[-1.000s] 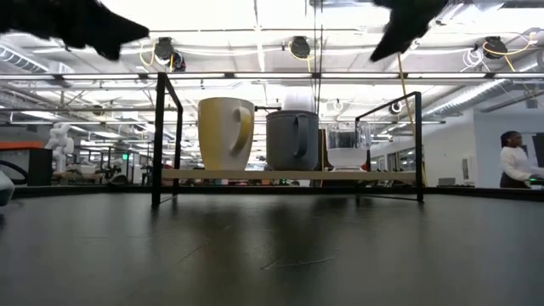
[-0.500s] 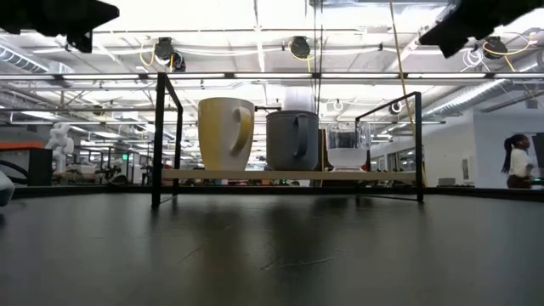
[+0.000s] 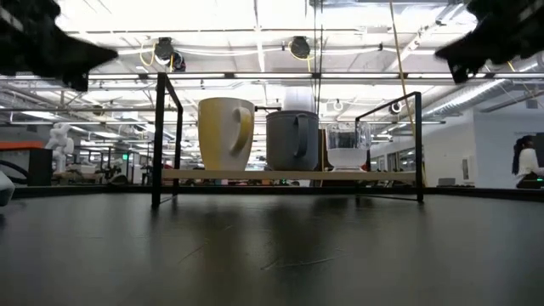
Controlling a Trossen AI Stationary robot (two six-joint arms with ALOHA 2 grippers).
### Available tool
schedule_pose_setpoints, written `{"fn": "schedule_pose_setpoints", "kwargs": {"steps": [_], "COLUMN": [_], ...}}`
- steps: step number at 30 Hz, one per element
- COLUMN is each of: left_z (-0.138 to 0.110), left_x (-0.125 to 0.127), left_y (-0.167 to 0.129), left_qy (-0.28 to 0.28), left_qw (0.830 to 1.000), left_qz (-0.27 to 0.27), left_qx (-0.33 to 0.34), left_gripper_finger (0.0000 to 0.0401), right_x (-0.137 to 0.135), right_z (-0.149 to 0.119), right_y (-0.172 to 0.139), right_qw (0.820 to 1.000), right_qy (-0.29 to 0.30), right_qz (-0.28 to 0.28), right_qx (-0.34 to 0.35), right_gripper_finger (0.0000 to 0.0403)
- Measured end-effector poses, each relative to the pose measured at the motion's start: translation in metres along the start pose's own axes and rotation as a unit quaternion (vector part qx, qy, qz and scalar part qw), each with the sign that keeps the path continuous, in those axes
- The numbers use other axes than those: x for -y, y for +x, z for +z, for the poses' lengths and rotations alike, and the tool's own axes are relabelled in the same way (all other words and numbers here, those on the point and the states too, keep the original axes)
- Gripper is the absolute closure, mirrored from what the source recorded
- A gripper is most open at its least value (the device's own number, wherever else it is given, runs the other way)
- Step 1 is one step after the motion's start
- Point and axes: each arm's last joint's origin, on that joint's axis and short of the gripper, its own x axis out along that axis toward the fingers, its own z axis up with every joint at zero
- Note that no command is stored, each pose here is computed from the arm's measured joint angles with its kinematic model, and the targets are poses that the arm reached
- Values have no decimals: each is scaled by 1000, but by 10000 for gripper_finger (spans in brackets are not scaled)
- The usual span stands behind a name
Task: Stack small to large cups/mugs on shelf
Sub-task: Return to Home Position
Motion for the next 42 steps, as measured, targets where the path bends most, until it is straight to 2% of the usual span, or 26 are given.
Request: {"fn": "schedule_pose_setpoints", "kwargs": {"steps": [5, 8, 14, 17, 21, 26, 31, 42], "left_z": [-13, -12, -11, -10, -5, -7, -10, -10], "left_x": [-3, -3, -7, -8, -7, -9, -9, -9], "left_y": [1, 1, 1, 3, 3, 3, 3, 3], "left_qy": [-31, -16, -11, -15, -15, -2, -5, 5], "left_qw": [999, 999, 999, 999, 1000, 1000, 999, 999], "left_qz": [24, 28, 46, 31, -16, -7, -21, -29], "left_qx": [-20, -18, -10, -8, 2, -30, -45, -45], "left_gripper_finger": [401, 401, 401, 401, 401, 401, 401, 401], "right_x": [3, 5, 12, 14, 16, 15, 10, 1], "right_z": [-1, -10, -35, -46, -59, -61, -59, -59], "right_y": [5, 12, 30, 35, 38, 39, 38, 39], "right_qw": [999, 999, 999, 999, 999, 1000, 996, 991], "right_qy": [27, 35, 50, 42, 43, 8, -15, -53], "right_qz": [-16, -18, -16, -14, -12, 12, 88, 119], "right_qx": [8, -13, 10, 27, 16, 18, 29, 33], "right_gripper_finger": [403, 403, 403, 403, 403, 403, 403, 403]}}
